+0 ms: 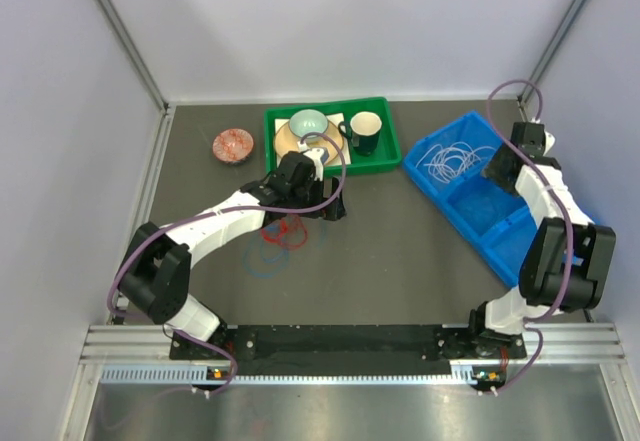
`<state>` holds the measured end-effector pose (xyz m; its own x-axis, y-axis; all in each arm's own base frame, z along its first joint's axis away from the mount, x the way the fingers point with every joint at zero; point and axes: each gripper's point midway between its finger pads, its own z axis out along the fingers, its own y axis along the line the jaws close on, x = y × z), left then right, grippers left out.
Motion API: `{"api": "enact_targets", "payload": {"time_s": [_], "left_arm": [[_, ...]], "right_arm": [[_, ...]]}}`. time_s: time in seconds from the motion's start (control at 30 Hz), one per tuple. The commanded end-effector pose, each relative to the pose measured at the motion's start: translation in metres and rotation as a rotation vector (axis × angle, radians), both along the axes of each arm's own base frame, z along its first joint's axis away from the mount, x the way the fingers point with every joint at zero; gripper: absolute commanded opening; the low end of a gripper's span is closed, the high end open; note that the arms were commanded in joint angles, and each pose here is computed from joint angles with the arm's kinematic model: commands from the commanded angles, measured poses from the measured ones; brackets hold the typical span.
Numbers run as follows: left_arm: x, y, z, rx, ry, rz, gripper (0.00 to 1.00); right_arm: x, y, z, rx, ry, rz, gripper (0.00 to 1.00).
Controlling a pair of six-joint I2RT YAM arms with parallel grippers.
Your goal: Untangle the cables
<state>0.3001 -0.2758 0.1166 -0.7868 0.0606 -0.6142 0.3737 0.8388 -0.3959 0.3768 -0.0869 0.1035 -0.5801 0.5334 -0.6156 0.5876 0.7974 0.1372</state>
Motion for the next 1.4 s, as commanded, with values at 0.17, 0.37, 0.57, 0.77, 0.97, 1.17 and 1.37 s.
{"api": "enact_targets", "payload": {"time_s": [0.17, 0.37, 0.57, 0.77, 0.97, 1.17, 1.37], "left_arm": [[0.010, -0.003, 0.023, -0.036, -0.068, 0.007, 0.98], [0.012, 0.010, 0.027, -0.006, -0.083, 0.060, 0.98], [0.009, 0.021, 0.031, -0.008, -0.092, 0.090, 0.98], [0.008, 0.025, 0.025, 0.005, -0.080, 0.096, 0.98], [0.006, 0.021, 0.026, -0.018, -0.069, 0.083, 0.98], [0.004, 0.018, 0.026, -0.031, -0.059, 0.077, 0.98], [0.005, 0.018, 0.026, -0.027, -0.060, 0.079, 0.98]], "right_arm": [[0.001, 0.010, 0.121, -0.080, -0.263, 0.039, 0.57], [-0.008, 0.068, 0.156, -0.135, -0.324, 0.201, 0.56], [-0.038, 0.103, 0.099, -0.082, -0.192, 0.317, 0.55], [-0.084, 0.111, 0.016, -0.056, -0.018, 0.327, 0.58], [-0.091, 0.119, -0.007, -0.025, 0.020, 0.353, 0.59], [-0.088, 0.127, -0.030, -0.015, 0.063, 0.378, 0.58], [-0.080, 0.138, -0.041, -0.017, 0.082, 0.405, 0.56]]}}
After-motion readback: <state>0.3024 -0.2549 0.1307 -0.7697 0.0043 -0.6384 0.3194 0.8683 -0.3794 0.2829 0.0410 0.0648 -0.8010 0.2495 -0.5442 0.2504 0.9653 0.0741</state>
